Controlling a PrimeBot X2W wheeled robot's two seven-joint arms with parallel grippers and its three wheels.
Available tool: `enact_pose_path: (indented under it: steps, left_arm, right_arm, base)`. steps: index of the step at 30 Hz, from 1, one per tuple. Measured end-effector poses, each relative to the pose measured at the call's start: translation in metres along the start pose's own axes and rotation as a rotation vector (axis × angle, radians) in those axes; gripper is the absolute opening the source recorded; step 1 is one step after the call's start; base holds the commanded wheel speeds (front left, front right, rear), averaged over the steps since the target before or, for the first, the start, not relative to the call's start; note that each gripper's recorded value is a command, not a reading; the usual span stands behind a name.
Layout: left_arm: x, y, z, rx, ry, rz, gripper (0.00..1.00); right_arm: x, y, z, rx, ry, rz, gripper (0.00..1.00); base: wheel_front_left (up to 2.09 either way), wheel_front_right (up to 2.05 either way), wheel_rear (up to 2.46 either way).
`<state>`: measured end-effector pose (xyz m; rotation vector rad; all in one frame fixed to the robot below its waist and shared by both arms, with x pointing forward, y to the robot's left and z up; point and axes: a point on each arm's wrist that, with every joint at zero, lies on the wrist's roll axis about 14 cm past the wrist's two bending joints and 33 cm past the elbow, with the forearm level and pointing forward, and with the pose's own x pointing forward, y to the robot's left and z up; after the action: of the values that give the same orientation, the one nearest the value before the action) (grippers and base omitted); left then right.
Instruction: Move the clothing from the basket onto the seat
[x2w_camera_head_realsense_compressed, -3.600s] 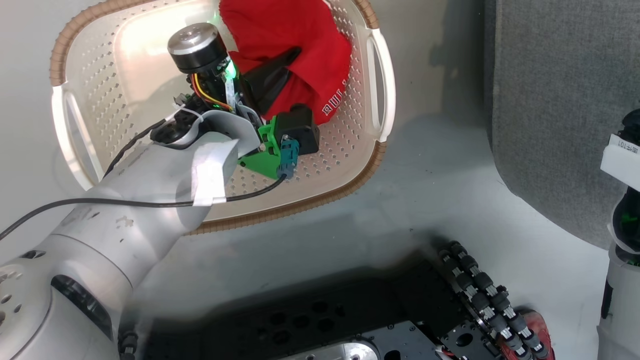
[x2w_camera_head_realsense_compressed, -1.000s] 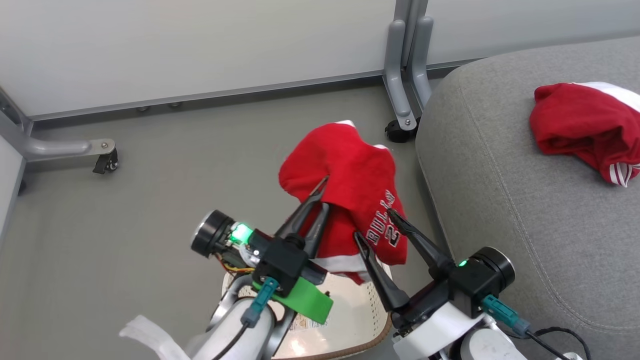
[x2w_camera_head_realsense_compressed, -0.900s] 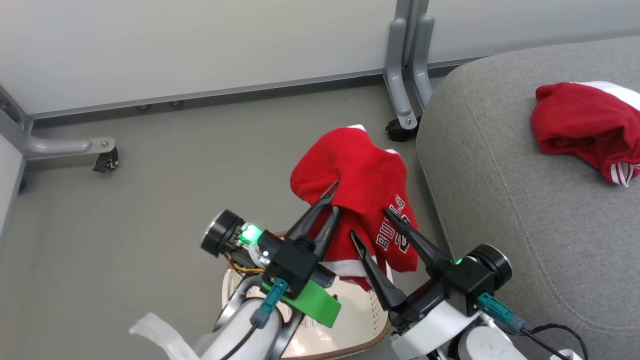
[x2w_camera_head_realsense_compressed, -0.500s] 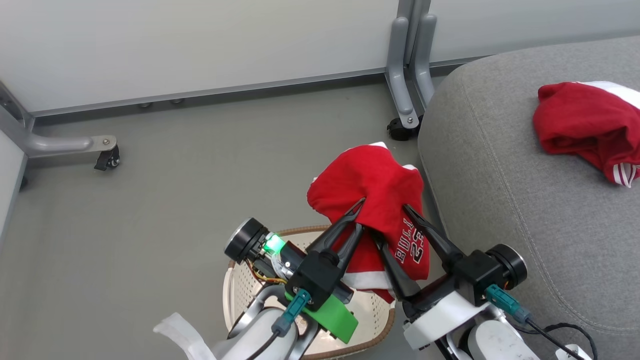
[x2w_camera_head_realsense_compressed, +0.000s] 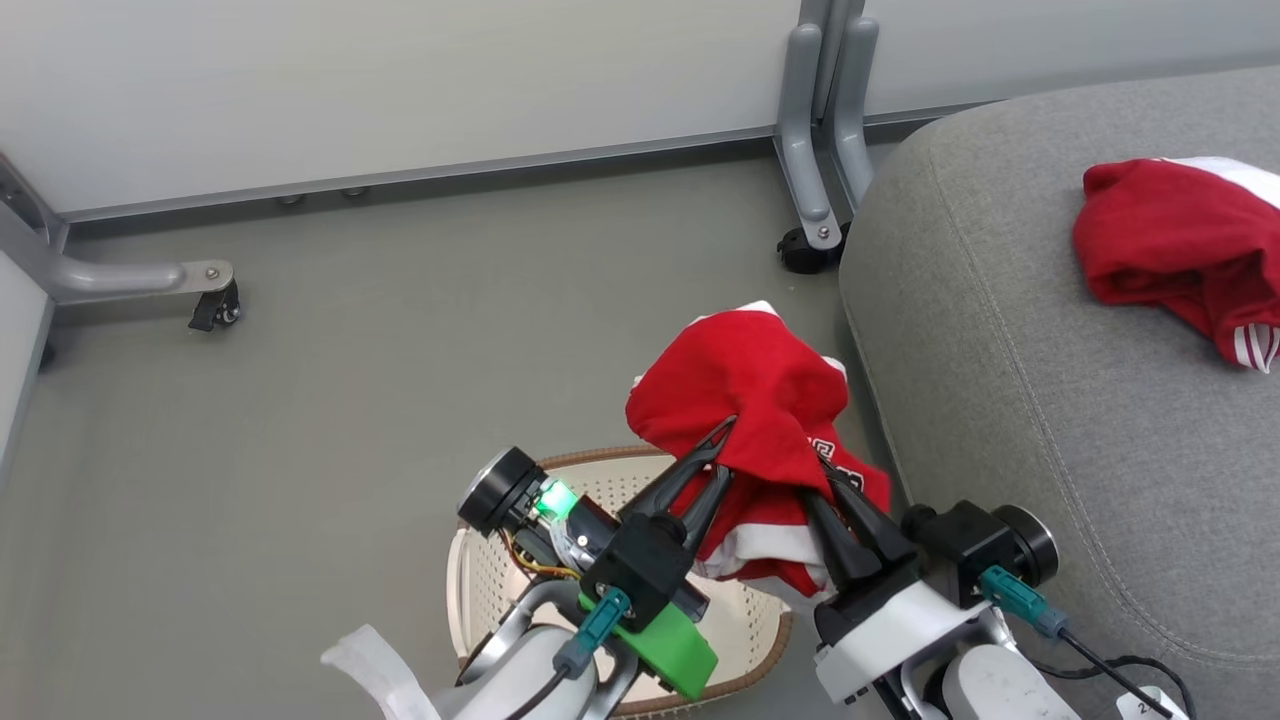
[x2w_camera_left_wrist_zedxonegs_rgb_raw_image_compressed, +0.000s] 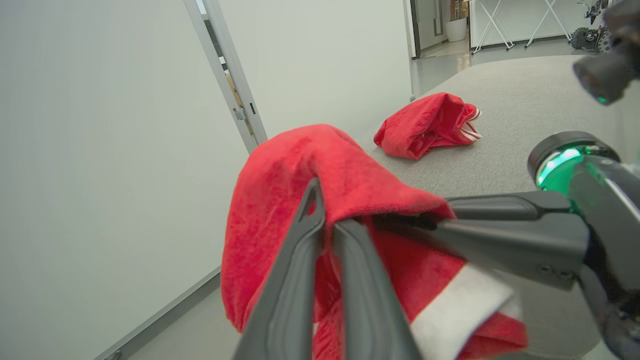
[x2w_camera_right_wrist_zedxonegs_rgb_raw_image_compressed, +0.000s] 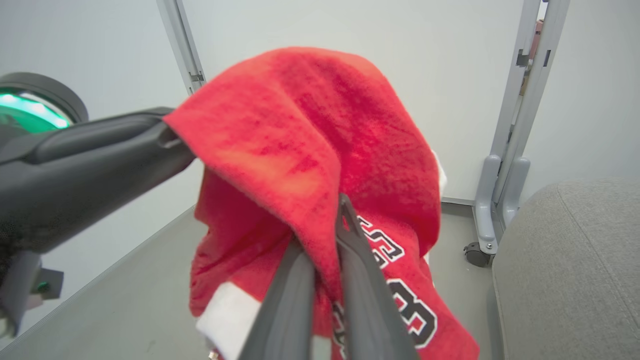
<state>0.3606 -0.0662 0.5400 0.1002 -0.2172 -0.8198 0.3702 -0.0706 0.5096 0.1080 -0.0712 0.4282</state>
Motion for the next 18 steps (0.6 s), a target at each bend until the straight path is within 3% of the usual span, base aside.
enact_pose_path:
  steps: [1, 2, 3, 18]
  left_arm:
    - [-0.001, -0.001, -0.002, -0.002, 0.005, -0.007, 0.0]
    - [-0.001, -0.001, -0.003, -0.003, 0.01, -0.009, 0.15]
    - [-0.002, 0.0, -0.004, -0.003, 0.012, -0.006, 1.0]
    - [-0.01, -0.006, -0.011, -0.017, 0.039, -0.028, 1.0]
  right_arm:
    - [0.0, -0.001, 0.0, 0.001, 0.0, -0.004, 0.0]
    - [0.0, -0.003, 0.0, 0.005, -0.001, -0.008, 0.0]
    - [0.0, -0.004, 0.0, 0.007, -0.001, -0.012, 0.0]
    - [-0.003, -0.015, 0.002, 0.007, -0.007, -0.061, 0.0]
  base:
    - [0.0, 0.0, 0.0]
    - [0.0, 0.0, 0.0]
    - [0.0, 0.0, 0.0]
    - [0.0, 0.0, 0.0]
